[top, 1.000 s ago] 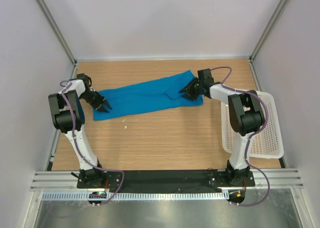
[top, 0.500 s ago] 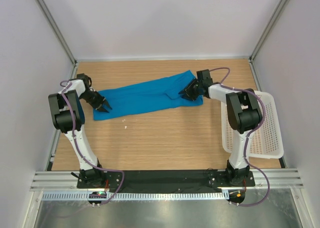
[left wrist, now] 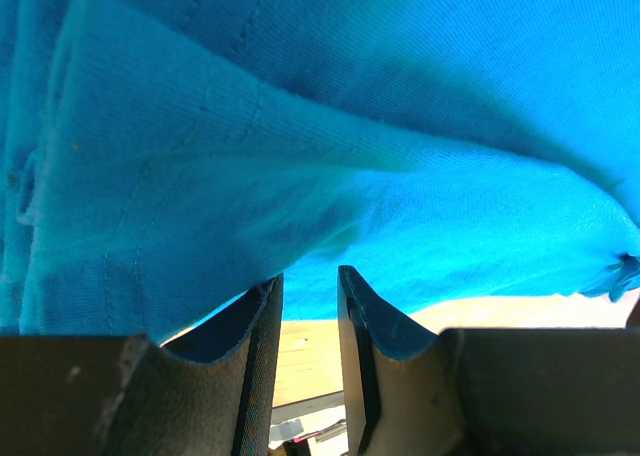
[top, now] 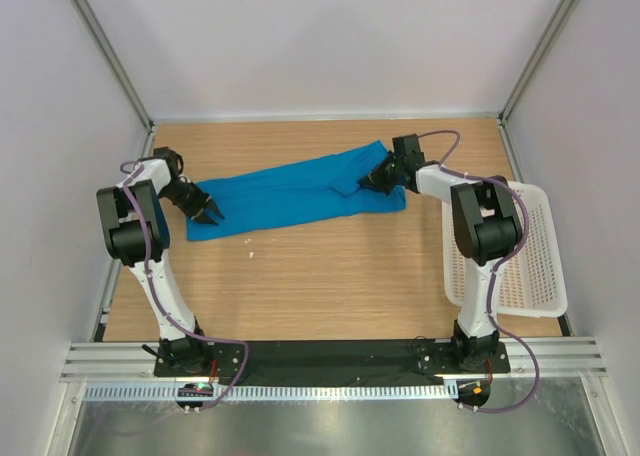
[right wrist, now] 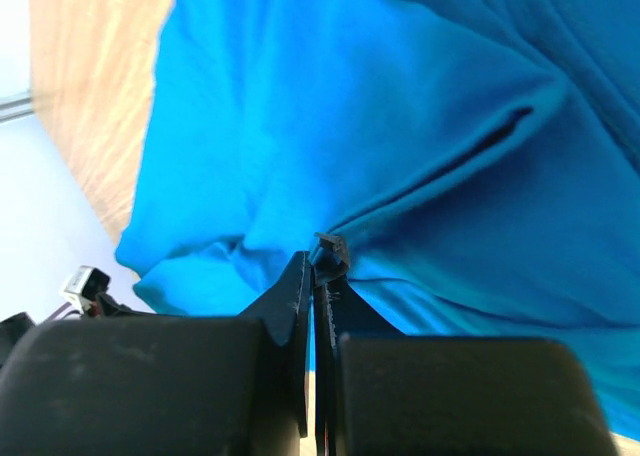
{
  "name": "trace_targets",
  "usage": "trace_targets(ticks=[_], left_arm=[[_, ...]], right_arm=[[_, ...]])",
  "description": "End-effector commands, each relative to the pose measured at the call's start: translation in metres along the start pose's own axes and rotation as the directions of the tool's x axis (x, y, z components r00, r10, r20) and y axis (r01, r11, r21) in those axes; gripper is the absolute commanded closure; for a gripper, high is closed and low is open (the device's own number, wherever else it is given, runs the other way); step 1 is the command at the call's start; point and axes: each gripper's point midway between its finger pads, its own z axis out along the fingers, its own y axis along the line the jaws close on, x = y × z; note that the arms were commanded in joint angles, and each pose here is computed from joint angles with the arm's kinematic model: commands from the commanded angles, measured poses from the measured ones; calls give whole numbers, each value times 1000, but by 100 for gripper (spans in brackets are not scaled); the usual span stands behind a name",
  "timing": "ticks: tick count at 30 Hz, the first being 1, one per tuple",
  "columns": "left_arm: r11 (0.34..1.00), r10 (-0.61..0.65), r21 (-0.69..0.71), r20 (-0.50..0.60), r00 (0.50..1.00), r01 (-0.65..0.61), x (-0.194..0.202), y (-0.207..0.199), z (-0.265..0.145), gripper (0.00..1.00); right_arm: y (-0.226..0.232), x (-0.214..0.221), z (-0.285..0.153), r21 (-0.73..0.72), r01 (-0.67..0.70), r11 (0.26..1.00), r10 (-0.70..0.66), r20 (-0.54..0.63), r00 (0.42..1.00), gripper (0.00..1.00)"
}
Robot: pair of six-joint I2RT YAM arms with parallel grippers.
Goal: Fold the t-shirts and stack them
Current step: Fold the tshirt
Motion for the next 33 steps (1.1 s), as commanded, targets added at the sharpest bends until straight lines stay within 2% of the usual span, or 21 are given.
trace_targets(ticks=[1,5,6,7,8,9,10,11,14,17,18,20,21,22,23,24,29,33], left_arm=[[999,27,24,13,1000,-27,-1,-8,-8,71],[999,25,25,14,1000,-25,-1,-7,-8,71],[999,22,24,12,1000,-22,0,-6,-8,71],[999,21,25,8,1000,-21,1,-6,-7,71],[999,19,26,4,1000,-19,2,-7,-7,71],[999,17,31,3,1000,-18,2,-7,-7,70],[999,19,34,2,1000,-19,3,-8,-7,70],[999,21,35,5,1000,-21,2,-8,-8,69],[999,29,33,16,999,-29,1,-9,-12,69],[999,34,29,30,999,-35,-3,-10,-14,69],[999,37,25,35,999,-38,-4,-10,-14,69],[999,45,21,49,998,-47,-7,-11,-19,69],[998,60,7,60,996,-60,-8,-10,-21,69],[998,68,0,65,996,-68,-9,-9,-22,68],[997,77,-6,73,994,-77,-9,-9,-26,68],[996,85,-20,86,993,-84,-11,-8,-28,67],[995,93,-41,81,992,-90,-8,-2,-26,65],[995,93,-48,64,994,-90,-4,0,-20,66]], right_arm=[[32,-16,2,-91,17,996,-12,50,999,99],[57,-31,24,-199,29,980,-13,78,997,97],[80,-37,25,-266,0,964,19,69,997,96],[105,-47,26,-365,16,931,19,92,996,90],[100,-45,47,-369,-10,929,38,68,997,86],[129,-59,41,-429,-23,903,61,76,995,82],[141,-63,42,-463,-29,886,68,68,995,72],[154,-69,40,-495,-27,868,73,74,995,70],[167,-74,23,-492,22,870,33,102,994,60],[150,-73,18,-429,63,901,-17,110,994,57],[138,-72,12,-368,55,928,-22,95,995,57],[123,-73,5,-289,129,949,-101,110,989,56],[113,-67,-7,-225,149,963,-132,90,987,56],[98,-71,-9,-135,237,962,-221,123,967,56],[95,-73,-17,-91,266,960,-254,127,959,56],[75,-66,-25,0,267,964,-266,78,961,56],[20,-46,-49,251,389,886,-402,1,916,55],[-3,-26,-63,315,443,840,-451,-49,891,56]])
